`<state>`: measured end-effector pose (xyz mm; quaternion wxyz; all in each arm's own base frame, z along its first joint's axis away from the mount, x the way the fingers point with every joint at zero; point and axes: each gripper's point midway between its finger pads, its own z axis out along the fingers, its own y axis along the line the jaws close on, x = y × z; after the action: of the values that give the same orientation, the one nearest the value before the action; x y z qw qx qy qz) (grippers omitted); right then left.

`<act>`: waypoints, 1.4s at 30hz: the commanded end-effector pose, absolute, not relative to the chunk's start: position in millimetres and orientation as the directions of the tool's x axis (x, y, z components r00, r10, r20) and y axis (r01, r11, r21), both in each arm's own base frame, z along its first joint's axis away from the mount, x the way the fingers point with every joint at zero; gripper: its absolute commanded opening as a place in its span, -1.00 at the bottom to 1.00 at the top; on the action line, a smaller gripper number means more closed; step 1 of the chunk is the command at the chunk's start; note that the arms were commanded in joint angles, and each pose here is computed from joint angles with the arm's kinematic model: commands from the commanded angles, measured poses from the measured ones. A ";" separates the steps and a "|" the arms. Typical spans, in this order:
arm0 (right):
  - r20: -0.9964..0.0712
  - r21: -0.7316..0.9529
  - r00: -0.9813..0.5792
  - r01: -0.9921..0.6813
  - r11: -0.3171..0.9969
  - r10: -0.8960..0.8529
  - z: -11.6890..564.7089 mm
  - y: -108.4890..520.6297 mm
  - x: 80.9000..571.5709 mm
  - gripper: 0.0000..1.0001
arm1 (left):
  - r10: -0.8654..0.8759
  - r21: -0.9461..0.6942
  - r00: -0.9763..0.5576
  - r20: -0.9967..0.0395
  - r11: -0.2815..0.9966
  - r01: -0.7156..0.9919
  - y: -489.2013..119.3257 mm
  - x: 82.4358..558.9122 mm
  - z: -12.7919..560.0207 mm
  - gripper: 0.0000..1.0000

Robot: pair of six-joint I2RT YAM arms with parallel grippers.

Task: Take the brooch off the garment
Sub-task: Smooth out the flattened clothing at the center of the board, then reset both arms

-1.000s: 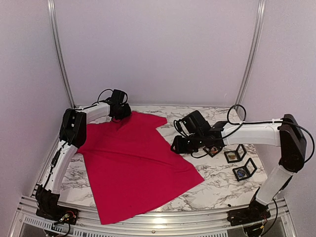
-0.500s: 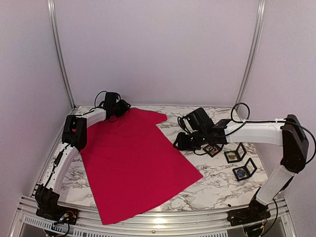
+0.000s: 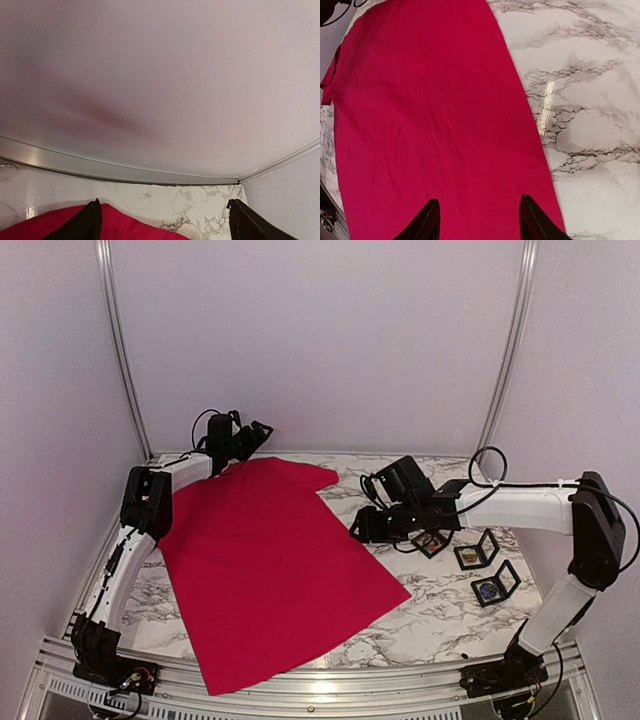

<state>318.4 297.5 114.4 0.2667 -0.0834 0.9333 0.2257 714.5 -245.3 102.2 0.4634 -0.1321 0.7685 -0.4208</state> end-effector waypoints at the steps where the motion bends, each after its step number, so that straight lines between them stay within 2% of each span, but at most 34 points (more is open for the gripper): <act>1: -0.621 0.380 -0.784 -0.302 0.874 -0.001 152.8 298.3 337.4 0.16 | -0.545 -0.714 -0.471 -0.694 0.606 0.351 -253.8 682.5 223.6 0.96; 6: -0.678 0.369 -0.735 -0.310 0.876 0.026 170.9 295.9 348.4 0.76 | -0.468 -0.664 -0.501 -0.728 0.665 0.343 -248.5 626.1 239.8 0.98; 10: -0.716 0.366 -0.697 -0.318 0.874 0.046 183.9 294.7 355.0 0.96 | -0.420 -0.616 -0.502 -0.756 0.715 0.329 -238.4 573.3 251.2 0.98; 16: -0.777 0.380 -0.620 -0.322 0.867 0.110 207.0 289.3 364.8 0.97 | -0.364 -0.543 -0.472 -0.803 0.773 0.329 -219.9 490.9 283.1 0.98; 24: -0.842 0.400 -0.498 -0.320 0.859 0.207 242.5 275.3 369.7 0.97 | -0.240 -0.401 -0.438 -0.867 0.857 0.324 -190.6 404.9 284.0 0.98; 32: -0.886 0.388 -0.376 -0.275 0.880 0.273 273.4 246.6 365.3 0.97 | -0.227 -0.346 -0.364 -0.904 0.887 0.305 -162.0 365.6 289.5 0.98; 42: -0.939 0.307 -0.198 -0.108 0.945 0.282 281.2 175.1 342.0 0.97 | -0.215 -0.294 -0.312 -0.925 0.928 0.231 -131.7 341.4 275.4 0.98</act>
<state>344.6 207.6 268.6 0.5889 0.0214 0.7823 0.2020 347.9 -144.5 281.1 0.5788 0.0095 0.7850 -0.2207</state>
